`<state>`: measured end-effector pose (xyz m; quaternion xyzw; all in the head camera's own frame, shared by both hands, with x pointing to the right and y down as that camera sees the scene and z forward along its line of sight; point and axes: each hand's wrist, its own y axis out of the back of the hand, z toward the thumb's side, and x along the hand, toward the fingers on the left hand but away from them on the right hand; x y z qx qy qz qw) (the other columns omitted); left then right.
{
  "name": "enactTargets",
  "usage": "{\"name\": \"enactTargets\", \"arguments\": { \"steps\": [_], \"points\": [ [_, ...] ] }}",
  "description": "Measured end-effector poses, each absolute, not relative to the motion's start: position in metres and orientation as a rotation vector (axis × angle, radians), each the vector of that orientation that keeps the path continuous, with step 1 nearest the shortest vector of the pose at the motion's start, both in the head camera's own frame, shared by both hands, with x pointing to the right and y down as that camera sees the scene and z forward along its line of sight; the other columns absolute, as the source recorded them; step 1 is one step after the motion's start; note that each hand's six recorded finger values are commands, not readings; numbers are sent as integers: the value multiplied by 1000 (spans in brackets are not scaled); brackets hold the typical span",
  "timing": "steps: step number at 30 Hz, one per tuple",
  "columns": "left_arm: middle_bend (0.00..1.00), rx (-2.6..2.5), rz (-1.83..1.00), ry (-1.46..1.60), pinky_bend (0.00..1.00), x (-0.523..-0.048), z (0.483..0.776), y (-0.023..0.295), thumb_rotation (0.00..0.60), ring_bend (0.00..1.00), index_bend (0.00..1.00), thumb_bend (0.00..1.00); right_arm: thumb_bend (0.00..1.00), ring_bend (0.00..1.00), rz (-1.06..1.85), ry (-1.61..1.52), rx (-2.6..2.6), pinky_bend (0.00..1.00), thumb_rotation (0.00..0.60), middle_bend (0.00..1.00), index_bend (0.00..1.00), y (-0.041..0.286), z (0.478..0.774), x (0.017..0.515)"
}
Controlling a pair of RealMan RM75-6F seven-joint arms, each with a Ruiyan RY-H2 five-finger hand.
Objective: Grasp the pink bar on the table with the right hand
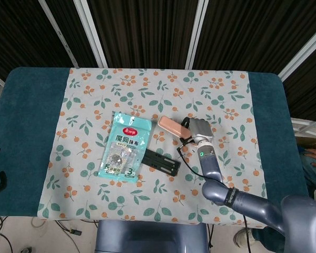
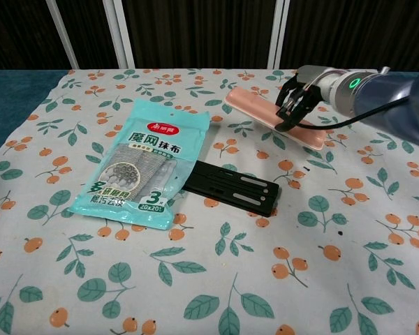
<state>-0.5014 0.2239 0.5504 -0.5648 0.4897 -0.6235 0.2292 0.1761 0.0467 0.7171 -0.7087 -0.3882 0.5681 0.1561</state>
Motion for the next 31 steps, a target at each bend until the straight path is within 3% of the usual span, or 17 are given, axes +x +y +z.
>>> {"name": "enactTargets", "arguments": {
  "steps": [13,23,31],
  "points": [
    [0,-1552,-1706,1355,0,-499,549,226,600,0,117,572,462,441,1311,-1395,-2739,236,600,528,510,39,657,186],
    [0,-1564,-1714,1364,0,-499,550,227,600,0,117,573,451,434,813,-1642,-3003,236,600,518,510,3,585,210],
    [0,-1566,-1718,1366,0,-499,550,227,600,0,117,573,436,405,419,-1797,-3114,231,600,508,510,-11,554,230]
  ]
}}
